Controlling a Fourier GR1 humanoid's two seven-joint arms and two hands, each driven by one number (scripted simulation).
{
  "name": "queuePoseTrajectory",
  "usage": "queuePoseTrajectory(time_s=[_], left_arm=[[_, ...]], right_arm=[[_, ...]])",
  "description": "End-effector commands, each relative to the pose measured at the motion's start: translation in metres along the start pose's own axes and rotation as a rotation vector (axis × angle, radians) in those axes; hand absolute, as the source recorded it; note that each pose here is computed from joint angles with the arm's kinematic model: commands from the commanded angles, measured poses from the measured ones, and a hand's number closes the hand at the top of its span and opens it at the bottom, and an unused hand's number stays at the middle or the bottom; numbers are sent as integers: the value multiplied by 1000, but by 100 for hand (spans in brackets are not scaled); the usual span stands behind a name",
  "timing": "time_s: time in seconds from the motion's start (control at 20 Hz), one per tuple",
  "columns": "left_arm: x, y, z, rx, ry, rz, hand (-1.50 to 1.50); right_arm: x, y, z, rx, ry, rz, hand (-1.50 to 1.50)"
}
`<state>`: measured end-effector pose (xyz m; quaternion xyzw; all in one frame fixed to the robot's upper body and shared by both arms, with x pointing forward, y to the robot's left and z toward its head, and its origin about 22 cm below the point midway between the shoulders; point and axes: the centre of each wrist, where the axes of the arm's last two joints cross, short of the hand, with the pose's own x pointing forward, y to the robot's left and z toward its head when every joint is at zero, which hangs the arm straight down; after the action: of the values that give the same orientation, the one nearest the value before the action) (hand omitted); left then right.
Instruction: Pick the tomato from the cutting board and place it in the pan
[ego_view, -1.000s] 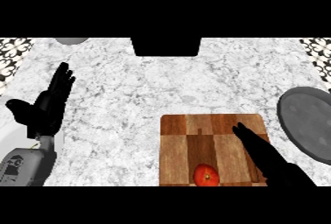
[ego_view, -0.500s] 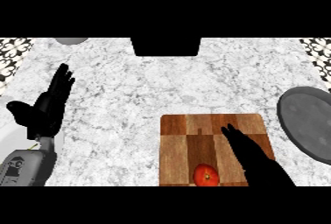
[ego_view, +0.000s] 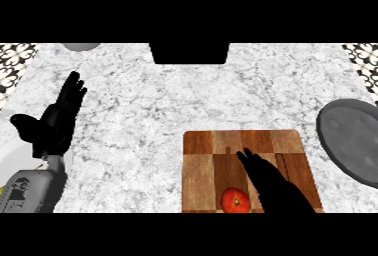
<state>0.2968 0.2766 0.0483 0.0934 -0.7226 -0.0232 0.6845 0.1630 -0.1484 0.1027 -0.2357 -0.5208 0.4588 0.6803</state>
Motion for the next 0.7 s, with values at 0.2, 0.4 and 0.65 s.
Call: queuePoseTrajectory(time_s=[0.2,0.4,0.65], left_arm=[[4,7,-10,-7,-3,3,0],[14,4,-12,-1,5,12,0],[17,-8,7,-13,-9,1,0]], right_arm=[[-4,17,-17,59,87,139,-150],[5,23,-22,72,132,192,-150],[8,24,-38,107,160,226,-150]])
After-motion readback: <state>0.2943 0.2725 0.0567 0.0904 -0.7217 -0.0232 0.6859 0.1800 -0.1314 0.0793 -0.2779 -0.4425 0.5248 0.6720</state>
